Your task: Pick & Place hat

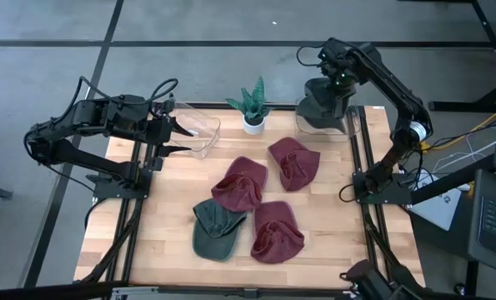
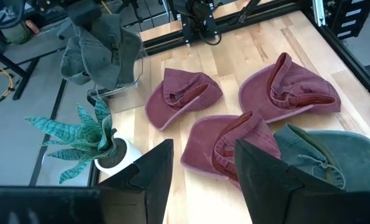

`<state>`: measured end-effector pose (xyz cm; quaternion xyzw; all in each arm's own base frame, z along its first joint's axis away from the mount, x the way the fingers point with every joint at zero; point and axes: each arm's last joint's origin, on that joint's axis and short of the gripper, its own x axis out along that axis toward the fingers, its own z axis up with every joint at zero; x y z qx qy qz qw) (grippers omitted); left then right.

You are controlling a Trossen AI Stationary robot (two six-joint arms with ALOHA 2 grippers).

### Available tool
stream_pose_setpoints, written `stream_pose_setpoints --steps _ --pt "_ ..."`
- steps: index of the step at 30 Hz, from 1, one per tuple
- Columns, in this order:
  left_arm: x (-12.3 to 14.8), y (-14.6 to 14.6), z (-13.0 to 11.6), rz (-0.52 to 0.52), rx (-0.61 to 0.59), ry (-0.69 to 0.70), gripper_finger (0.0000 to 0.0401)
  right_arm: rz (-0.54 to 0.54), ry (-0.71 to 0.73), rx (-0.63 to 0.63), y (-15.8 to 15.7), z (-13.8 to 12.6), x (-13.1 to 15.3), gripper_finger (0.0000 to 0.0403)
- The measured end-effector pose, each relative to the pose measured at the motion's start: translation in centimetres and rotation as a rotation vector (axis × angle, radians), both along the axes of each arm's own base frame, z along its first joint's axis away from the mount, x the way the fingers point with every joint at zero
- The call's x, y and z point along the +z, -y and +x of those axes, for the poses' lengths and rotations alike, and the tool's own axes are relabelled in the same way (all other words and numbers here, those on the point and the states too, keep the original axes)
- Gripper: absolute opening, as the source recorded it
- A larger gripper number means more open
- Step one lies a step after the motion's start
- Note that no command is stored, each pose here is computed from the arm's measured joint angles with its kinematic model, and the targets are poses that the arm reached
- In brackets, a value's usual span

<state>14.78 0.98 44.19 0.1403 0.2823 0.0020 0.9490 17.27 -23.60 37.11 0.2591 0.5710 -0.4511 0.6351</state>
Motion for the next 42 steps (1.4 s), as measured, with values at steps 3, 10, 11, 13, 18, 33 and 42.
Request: stream_pose_setpoints --steps 3,10,11,13,18,33,42 --pt "0.0 0.0 0.0 0.0 0.0 0.0 0.0168 0.011 -0.01 -0.007 0.5 -0.2 -0.3 0.0004" --pt "0.0 0.0 0.0 0.0 0.0 0.0 0.0165 0.038 0.03 0.065 0.9 0.2 -0.7 0.0002" --pt "0.0 0.0 0.0 0.0 0.0 0.0 0.0165 0.039 0.042 0.077 1.0 0.3 -0.6 0.0002" --pt "0.0 0.0 0.0 0.0 0.0 0.0 0.0166 0.035 0.047 0.088 1.1 0.3 -0.6 0.0002" --pt "0.0 0.0 0.0 0.0 0.0 0.0 0.0168 0.037 0.041 0.063 1.8 -0.6 -0.7 0.0002" --pt "0.0 0.0 0.0 -0.012 0.009 0.002 0.0168 0.016 -0.114 0.018 2.5 -2.6 -0.9 0.0046" --pt "0.0 0.0 0.0 -0.023 0.015 0.003 0.0167 -0.001 -0.172 0.074 2.6 -2.7 -0.9 0.0112"
